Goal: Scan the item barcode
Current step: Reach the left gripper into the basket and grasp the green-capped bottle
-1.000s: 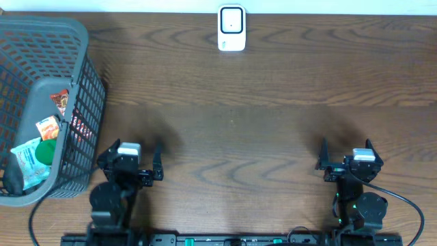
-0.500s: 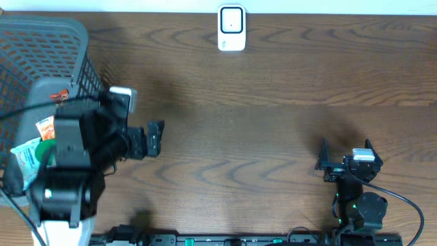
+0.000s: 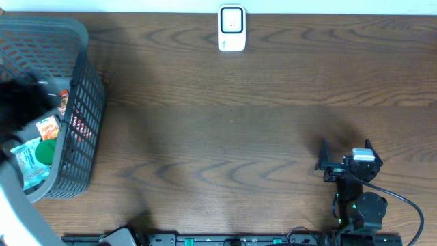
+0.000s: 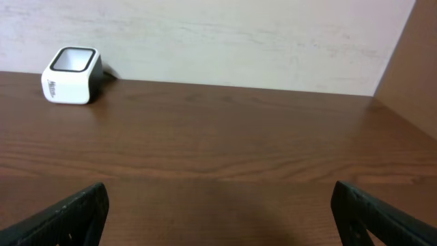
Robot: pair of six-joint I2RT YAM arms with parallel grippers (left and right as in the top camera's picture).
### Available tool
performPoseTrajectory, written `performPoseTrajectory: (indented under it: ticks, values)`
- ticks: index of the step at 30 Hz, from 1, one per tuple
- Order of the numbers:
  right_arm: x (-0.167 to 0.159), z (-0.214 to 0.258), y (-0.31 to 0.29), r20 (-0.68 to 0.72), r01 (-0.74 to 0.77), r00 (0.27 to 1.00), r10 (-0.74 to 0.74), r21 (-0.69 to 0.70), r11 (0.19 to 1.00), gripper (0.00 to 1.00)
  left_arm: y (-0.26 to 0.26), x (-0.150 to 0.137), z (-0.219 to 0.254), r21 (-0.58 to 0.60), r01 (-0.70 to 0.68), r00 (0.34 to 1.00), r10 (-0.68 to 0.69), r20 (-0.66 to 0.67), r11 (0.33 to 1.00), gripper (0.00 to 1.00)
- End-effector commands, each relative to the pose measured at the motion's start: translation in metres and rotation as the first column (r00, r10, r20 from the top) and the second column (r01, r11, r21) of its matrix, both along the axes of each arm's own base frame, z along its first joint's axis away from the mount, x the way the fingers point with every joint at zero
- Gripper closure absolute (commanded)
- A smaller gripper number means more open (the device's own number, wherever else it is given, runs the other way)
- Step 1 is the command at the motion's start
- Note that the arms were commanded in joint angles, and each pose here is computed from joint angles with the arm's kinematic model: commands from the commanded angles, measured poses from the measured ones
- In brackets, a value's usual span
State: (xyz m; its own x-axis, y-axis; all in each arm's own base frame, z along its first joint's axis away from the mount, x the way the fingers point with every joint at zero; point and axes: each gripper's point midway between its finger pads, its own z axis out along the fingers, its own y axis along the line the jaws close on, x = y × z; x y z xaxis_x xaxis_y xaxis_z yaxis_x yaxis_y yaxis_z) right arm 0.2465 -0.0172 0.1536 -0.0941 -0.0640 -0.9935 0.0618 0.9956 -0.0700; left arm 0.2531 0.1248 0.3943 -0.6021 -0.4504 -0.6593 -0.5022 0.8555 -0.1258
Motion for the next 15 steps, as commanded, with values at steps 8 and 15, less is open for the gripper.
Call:
performPoseTrajectory:
  ticks: [8, 15]
  values:
    - [0.000, -0.001, 0.002, -0.005, -0.011, 1.000, 0.011, -0.012, 1.000, 0.01, 0.105, 0.014, -0.116, -0.182, -0.297, 0.919, 0.229, -0.321, 0.937, 0.00]
    - [0.000, -0.001, 0.002, -0.005, -0.011, 1.000, 0.011, -0.012, 1.000, 0.01, 0.112, 0.021, -0.188, -0.222, -0.277, 0.886, 0.159, -0.436, 0.935, 0.01]
